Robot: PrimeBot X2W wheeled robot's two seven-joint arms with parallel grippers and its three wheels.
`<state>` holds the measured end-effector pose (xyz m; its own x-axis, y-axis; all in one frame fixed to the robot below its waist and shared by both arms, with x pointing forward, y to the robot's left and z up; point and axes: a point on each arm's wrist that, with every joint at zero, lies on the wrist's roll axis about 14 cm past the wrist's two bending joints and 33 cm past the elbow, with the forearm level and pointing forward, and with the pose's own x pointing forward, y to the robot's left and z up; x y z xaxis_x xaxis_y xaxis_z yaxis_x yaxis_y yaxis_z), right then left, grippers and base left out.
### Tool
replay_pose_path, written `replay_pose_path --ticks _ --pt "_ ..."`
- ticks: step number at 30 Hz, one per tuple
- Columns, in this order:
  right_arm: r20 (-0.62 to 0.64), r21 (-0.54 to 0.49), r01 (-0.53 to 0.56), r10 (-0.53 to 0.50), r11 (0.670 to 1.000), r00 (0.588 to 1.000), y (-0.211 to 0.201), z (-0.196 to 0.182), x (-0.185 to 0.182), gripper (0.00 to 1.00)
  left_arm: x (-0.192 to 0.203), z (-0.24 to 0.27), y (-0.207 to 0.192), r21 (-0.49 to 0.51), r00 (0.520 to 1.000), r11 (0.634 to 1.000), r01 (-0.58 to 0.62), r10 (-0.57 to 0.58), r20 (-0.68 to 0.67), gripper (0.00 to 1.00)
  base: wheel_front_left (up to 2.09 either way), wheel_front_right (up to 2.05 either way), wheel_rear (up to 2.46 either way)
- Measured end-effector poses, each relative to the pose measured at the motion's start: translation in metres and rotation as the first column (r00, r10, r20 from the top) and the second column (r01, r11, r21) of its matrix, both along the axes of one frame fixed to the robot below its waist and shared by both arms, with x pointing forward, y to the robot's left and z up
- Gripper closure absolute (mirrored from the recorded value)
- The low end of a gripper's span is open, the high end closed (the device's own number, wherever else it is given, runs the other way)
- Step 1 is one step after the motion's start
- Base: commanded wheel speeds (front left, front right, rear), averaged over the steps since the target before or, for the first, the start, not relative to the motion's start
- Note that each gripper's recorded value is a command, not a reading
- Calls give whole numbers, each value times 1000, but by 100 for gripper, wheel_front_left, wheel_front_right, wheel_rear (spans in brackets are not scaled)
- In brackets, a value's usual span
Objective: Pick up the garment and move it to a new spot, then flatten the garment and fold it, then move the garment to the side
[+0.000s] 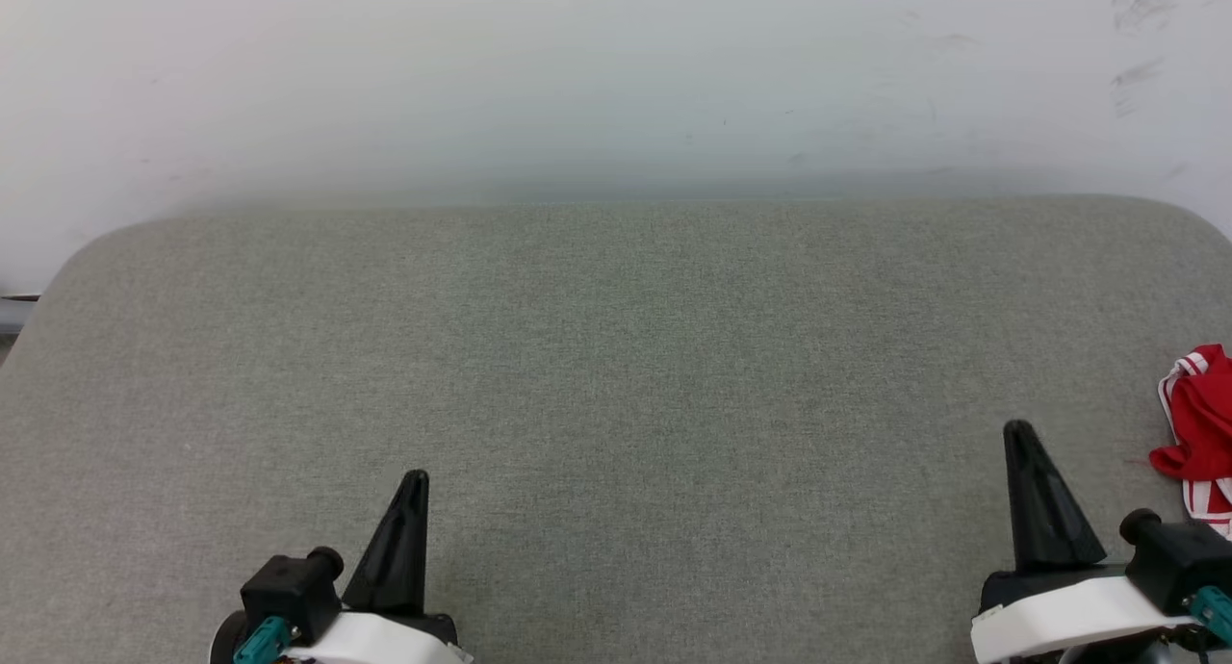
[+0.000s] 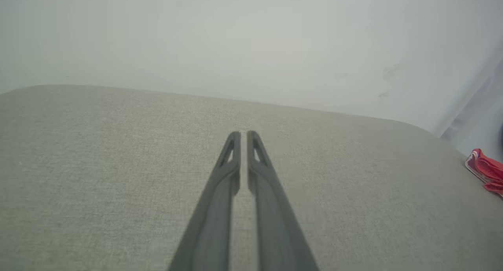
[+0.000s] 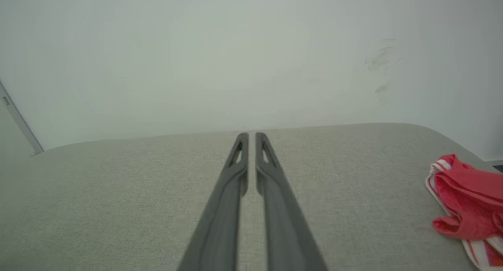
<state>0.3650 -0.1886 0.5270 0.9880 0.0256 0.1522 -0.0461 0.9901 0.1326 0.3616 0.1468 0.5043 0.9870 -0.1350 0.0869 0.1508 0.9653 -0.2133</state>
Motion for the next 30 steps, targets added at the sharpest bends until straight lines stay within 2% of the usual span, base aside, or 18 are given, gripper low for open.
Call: replay_pose_path --ticks 7,17,19,28,30 --pt "-41 127 15 -9 992 999 -4 -9 -1 100 -1 -7 6 -120 999 992 -26 21 -47 100 0 0 0" --pt "-83 301 37 -12 953 996 -9 -17 0 100 2 -10 15 -278 995 958 -64 40 -93 100 0 0 0" --pt "-102 407 49 -8 912 995 -12 -20 2 100 5 -12 21 -375 992 923 -89 47 -121 100 0 0 0" --pt "-117 524 59 3 849 993 -13 -22 5 100 8 -12 27 -484 988 867 -114 49 -146 100 0 0 0" --pt "-123 560 64 6 826 992 -14 -24 5 100 9 -13 28 -516 987 848 -121 48 -154 100 0 0 0"
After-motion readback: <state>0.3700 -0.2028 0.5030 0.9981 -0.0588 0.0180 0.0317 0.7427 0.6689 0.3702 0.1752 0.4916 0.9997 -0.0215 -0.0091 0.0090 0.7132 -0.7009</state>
